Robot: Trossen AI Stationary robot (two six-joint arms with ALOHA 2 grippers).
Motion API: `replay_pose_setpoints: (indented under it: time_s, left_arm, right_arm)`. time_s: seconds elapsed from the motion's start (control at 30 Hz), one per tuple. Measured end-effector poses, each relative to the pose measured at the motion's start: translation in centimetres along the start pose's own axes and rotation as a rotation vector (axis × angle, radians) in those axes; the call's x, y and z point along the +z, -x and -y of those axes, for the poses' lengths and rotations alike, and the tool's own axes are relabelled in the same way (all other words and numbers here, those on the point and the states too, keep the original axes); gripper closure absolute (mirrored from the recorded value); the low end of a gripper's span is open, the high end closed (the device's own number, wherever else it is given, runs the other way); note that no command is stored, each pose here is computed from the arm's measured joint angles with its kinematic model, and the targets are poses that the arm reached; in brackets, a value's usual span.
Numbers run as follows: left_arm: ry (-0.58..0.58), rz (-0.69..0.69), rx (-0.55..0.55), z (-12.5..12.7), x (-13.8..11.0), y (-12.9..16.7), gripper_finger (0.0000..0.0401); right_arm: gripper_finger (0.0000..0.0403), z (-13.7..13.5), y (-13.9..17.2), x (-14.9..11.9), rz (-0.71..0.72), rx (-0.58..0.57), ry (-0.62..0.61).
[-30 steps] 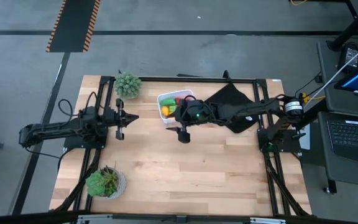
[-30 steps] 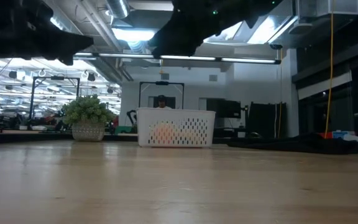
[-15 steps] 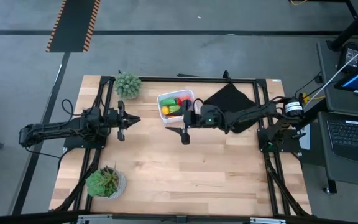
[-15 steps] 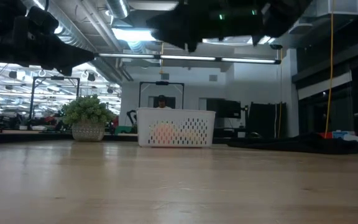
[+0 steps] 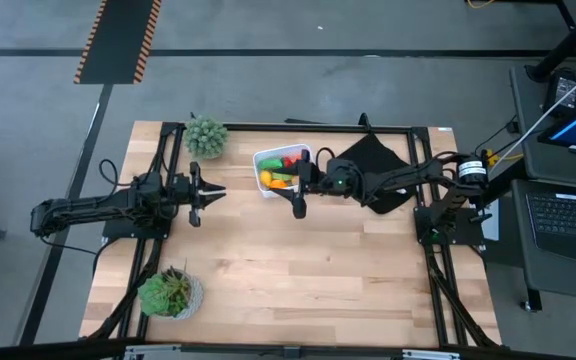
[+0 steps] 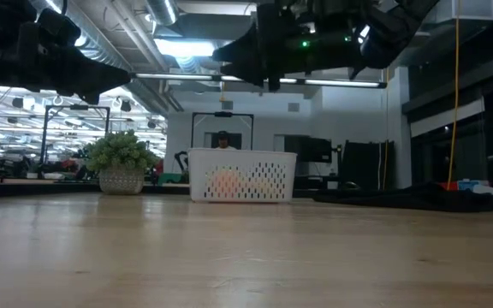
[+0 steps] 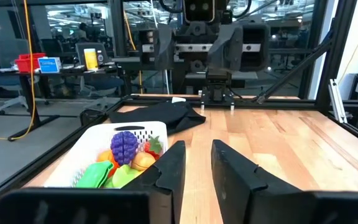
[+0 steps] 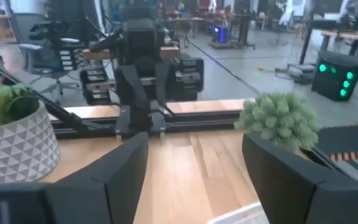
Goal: Pick and placing Produce into tupperware
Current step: Return to Home Position
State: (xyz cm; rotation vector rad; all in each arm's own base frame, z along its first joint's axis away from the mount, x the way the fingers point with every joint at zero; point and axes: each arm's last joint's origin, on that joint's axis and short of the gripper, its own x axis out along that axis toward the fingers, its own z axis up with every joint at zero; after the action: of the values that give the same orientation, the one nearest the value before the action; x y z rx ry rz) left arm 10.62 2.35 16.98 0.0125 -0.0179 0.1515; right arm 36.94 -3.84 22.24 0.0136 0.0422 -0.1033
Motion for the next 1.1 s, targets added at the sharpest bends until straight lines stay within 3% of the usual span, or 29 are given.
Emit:
replay_pose_setpoints:
  time_s: [0.2,0.33,0.47,0.67,0.77,1.1]
  left_arm:
    - [0.000,0.000,-0.001,0.0,0.0,0.0,0.0318]
    - [0.000,0.000,-0.001,0.0,0.0,0.0,0.0310]
    - [-0.001,0.000,-0.001,0.0,0.0,0.0,0.0303]
    - [-0.001,0.000,-0.001,0.0,0.0,0.0,0.0293]
    - [-0.001,0.000,-0.001,0.0,0.0,0.0,0.0288]
    - [-0.001,0.000,-0.001,0.0,0.0,0.0,0.0275]
  right_arm:
    - [0.0140,1.0,0.3,-0.1,-0.061,-0.012,-0.006]
    - [0.0140,1.2,2.0,1.4,-0.105,0.073,-0.032]
    - [0.0140,0.8,6.3,2.7,-0.060,0.170,0.030]
    - [0.0140,-0.2,14.7,2.9,0.070,0.079,0.074]
    - [0.0140,-0.8,18.2,2.9,0.165,0.100,0.109]
    - [0.0140,-1.5,24.7,-1.8,0.289,0.169,0.109]
